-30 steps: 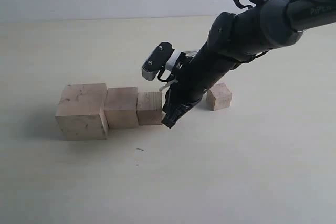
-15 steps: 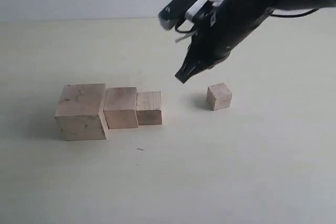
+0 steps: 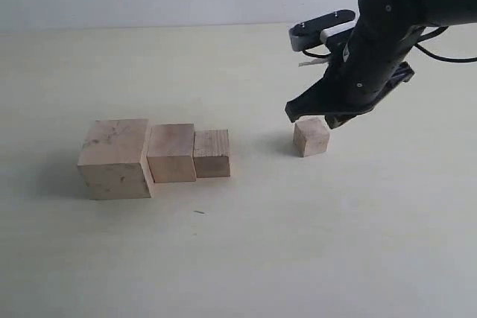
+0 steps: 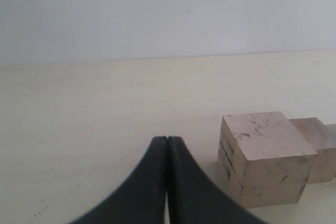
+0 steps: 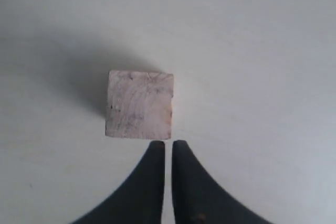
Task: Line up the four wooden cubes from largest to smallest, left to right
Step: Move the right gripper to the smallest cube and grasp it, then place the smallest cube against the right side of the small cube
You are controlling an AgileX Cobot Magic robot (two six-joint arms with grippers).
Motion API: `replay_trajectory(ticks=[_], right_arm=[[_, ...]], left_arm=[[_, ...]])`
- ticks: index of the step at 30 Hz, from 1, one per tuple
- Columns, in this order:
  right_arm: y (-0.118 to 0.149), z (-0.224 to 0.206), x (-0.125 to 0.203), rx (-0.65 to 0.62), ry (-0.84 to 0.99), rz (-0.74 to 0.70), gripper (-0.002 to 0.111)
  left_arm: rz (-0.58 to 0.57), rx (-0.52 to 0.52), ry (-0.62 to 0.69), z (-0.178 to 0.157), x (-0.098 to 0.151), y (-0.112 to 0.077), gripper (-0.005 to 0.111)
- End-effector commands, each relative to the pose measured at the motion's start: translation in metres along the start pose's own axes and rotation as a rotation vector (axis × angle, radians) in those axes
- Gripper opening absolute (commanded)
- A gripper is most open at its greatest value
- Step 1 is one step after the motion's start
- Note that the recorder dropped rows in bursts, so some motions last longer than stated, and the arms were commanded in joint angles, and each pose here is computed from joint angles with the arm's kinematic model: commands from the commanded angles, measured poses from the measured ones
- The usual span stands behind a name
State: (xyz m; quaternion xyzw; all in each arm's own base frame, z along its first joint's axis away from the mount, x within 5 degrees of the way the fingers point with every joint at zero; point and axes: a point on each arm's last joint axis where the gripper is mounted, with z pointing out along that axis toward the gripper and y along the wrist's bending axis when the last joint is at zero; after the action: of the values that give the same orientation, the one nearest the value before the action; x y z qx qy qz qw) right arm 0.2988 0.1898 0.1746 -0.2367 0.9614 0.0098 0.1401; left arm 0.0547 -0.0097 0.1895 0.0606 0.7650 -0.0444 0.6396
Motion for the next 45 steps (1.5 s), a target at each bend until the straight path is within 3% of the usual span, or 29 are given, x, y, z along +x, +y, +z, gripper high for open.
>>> replay_trajectory(ticks=[1, 7, 16, 19, 27, 31, 35, 38, 40, 45], right_arm=[[0.003, -0.001, -0.003, -0.011, -0.039, 0.095, 0.026], [0.004, 0.001, -0.006, -0.024, -0.065, 0.104, 0.064], [0.013, 0.039, -0.006, -0.084, -0.036, 0.112, 0.067], [0.016, 0.047, -0.006, -0.108, -0.035, 0.063, 0.058], [0.012, 0.017, -0.015, -0.085, -0.071, 0.007, 0.001], [0.013, -0.024, -0.025, -0.101, -0.190, -0.229, 0.000], [0.028, -0.040, -0.022, -0.252, -0.264, -0.605, 0.000], [0.042, -0.033, -0.012, -0.397, -0.265, -0.983, 0.000], [0.046, -0.021, -0.009, -0.458, -0.246, -1.044, 0.000], [0.048, 0.011, -0.008, -0.479, -0.196, -1.032, 0.000]], left_arm=[[-0.011, 0.000, -0.009, 0.000, 0.000, 0.000, 0.000], [-0.011, 0.000, -0.009, 0.000, 0.000, 0.000, 0.000], [-0.011, 0.000, -0.009, 0.000, 0.000, 0.000, 0.000], [-0.011, 0.000, -0.009, 0.000, 0.000, 0.000, 0.000], [-0.011, 0.000, -0.009, 0.000, 0.000, 0.000, 0.000], [-0.011, 0.000, -0.009, 0.000, 0.000, 0.000, 0.000], [-0.011, 0.000, -0.009, 0.000, 0.000, 0.000, 0.000], [-0.011, 0.000, -0.009, 0.000, 0.000, 0.000, 0.000], [-0.011, 0.000, -0.009, 0.000, 0.000, 0.000, 0.000], [-0.011, 0.000, -0.009, 0.000, 0.000, 0.000, 0.000]])
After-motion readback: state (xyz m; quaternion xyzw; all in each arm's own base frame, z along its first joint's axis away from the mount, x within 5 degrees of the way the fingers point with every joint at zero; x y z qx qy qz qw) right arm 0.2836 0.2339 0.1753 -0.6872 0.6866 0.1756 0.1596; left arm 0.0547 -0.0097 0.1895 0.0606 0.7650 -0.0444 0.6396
